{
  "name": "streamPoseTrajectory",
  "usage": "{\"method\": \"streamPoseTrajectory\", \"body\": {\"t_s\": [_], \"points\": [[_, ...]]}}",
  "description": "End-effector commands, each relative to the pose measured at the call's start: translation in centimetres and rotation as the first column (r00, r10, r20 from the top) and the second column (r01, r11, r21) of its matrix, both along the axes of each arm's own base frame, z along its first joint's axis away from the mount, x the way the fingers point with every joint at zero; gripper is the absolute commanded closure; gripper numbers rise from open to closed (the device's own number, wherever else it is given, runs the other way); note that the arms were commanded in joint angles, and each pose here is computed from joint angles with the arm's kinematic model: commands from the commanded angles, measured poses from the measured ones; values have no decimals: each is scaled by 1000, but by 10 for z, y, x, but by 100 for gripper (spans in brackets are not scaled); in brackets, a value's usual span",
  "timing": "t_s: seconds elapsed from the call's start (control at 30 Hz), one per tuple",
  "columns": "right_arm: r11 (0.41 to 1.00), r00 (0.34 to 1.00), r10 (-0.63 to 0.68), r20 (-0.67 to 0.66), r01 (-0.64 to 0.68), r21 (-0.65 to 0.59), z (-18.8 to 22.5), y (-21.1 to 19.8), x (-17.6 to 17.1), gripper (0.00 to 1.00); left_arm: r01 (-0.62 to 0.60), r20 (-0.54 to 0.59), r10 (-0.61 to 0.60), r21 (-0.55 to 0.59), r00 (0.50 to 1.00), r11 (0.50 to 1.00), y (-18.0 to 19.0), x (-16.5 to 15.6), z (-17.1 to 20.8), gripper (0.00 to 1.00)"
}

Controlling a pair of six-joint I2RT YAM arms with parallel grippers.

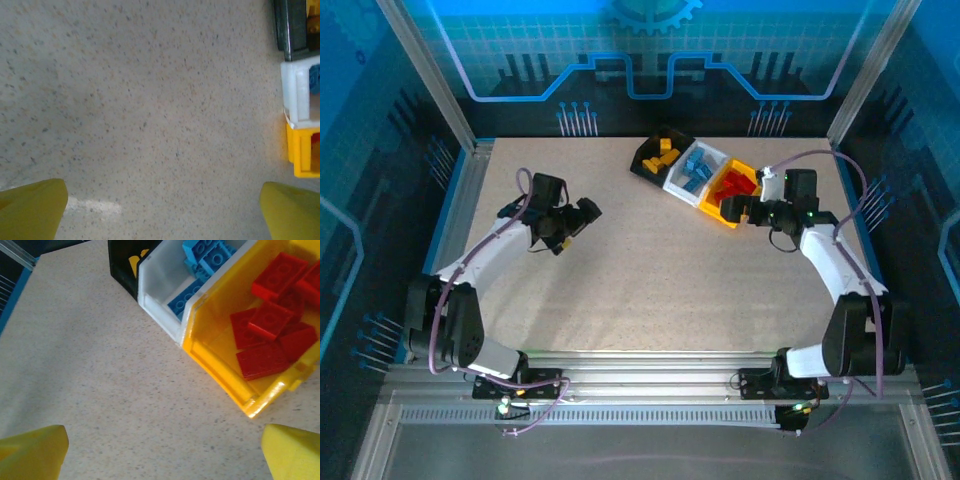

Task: Sort the legos into containers by color

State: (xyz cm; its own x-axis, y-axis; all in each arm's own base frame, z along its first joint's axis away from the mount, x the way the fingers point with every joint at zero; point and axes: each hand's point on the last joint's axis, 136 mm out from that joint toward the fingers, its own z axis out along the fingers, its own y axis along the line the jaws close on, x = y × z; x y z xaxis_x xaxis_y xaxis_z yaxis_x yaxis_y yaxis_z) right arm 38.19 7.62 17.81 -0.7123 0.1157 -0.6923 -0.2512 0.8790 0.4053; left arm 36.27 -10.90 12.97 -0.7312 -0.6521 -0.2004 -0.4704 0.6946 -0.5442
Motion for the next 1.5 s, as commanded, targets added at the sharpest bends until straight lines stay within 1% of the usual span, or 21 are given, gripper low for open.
{"method": "streamPoseTrajectory", "body": {"t_s": [0.0, 0.03, 0.07, 0.17, 0.33, 0.47, 0.53, 0.6, 0.73, 0.8, 0.9, 1.07, 1.13, 1.2, 1.33, 1.47], "points": [[990, 982, -24, 189, 49, -130, 15, -18, 13, 0, -61, 68, 55, 88, 996, 994, 20, 8, 11, 1], [987, 977, -30, 211, 62, -146, 18, -22, 15, 0, -63, 98, 52, 110, 994, 992, 23, 10, 14, 1], [984, 979, -38, 201, 71, -162, 8, -25, 13, 0, -63, 131, 44, 144, 990, 988, 27, 10, 17, 1], [980, 979, -51, 197, 87, -177, 2, -33, 18, 0, -63, 227, 6, 247, 974, 967, 41, 11, 29, 1], [978, 977, -115, 181, 144, -154, -7, -55, 31, 0, -33, 363, -116, 380, 925, 925, 51, 10, 49, 1], [972, 977, -125, 171, 155, -175, -21, -62, 39, 0, -77, 441, -174, 495, 880, 866, 68, 3, 61, 1], [972, 972, -123, 199, 158, -172, -14, -62, 50, 0, -119, 478, -183, 535, 859, 836, 77, -1, 65, 1], [969, 972, -125, 197, 162, -185, -22, -65, 57, 0, -153, 501, -193, 569, 844, 808, 85, -5, 66, 1], [970, 984, -116, 138, 142, -199, -43, -65, 59, 0, -181, 493, -178, 595, 852, 783, 97, -8, 60, 1], [971, 988, -107, 109, 128, -202, -54, -60, 55, 0, -179, 473, -173, 610, 864, 772, 101, -9, 54, 1], [960, 988, -119, 97, 139, -243, -71, -58, 44, 0, -167, 451, -179, 627, 874, 761, 105, -7, 43, 1], [949, 977, -130, 170, 172, -266, -74, -55, 37, 0, -188, 459, -181, 648, 870, 738, 113, -2, 35, 1], [946, 974, -121, 189, 171, -275, -74, -53, 34, 0, -189, 464, -187, 650, 866, 736, 115, 1, 34, 1], [943, 964, -107, 243, 176, -283, -69, -50, 34, 0, -188, 459, -184, 651, 869, 735, 117, 4, 33, 1], [937, 951, -122, 285, 205, -283, -73, -52, 29, 0, -181, 461, -202, 658, 864, 731, 118, 12, 32, 1], [923, 922, -111, 370, 234, -305, -77, -48, 20, 0, -186, 462, -206, 670, 863, 719, 122, 20, 28, 1]]}}
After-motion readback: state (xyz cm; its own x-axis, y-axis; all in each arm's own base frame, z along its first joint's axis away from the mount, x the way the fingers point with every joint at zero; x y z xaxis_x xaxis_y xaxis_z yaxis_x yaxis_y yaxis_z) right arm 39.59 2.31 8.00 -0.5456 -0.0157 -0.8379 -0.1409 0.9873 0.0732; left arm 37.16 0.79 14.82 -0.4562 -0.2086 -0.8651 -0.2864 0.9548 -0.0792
